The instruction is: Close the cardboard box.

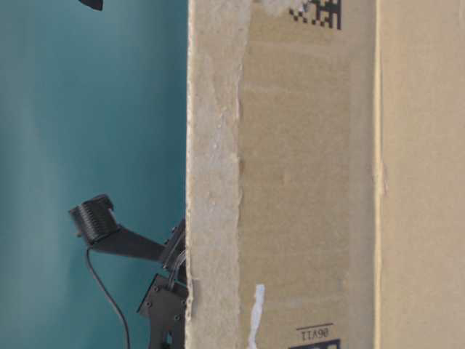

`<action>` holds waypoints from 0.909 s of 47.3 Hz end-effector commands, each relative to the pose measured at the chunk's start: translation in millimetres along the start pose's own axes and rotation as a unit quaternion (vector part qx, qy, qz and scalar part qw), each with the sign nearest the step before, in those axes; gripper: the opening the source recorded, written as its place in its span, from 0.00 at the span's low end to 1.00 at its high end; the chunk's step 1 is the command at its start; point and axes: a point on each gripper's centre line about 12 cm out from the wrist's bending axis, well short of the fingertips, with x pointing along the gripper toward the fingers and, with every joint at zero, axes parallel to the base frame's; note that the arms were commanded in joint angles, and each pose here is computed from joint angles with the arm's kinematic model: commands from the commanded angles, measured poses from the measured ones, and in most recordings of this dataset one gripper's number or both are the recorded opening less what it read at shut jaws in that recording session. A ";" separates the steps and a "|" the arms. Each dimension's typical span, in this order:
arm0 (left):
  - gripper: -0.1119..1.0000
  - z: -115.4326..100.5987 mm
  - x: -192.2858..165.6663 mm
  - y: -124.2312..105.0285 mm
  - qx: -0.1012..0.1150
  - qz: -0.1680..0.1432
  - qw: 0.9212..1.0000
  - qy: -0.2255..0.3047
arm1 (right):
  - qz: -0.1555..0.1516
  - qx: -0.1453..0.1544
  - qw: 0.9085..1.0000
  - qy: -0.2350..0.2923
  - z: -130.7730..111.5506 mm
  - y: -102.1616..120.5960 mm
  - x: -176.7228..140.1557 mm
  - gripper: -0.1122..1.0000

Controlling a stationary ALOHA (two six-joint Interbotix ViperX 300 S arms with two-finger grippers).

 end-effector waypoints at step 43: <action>0.10 -3.9 1.2 6.4 -0.002 0.007 1.000 0.001 | 0.079 -0.017 0.989 -0.122 72.0 49.5 -56.8 0.11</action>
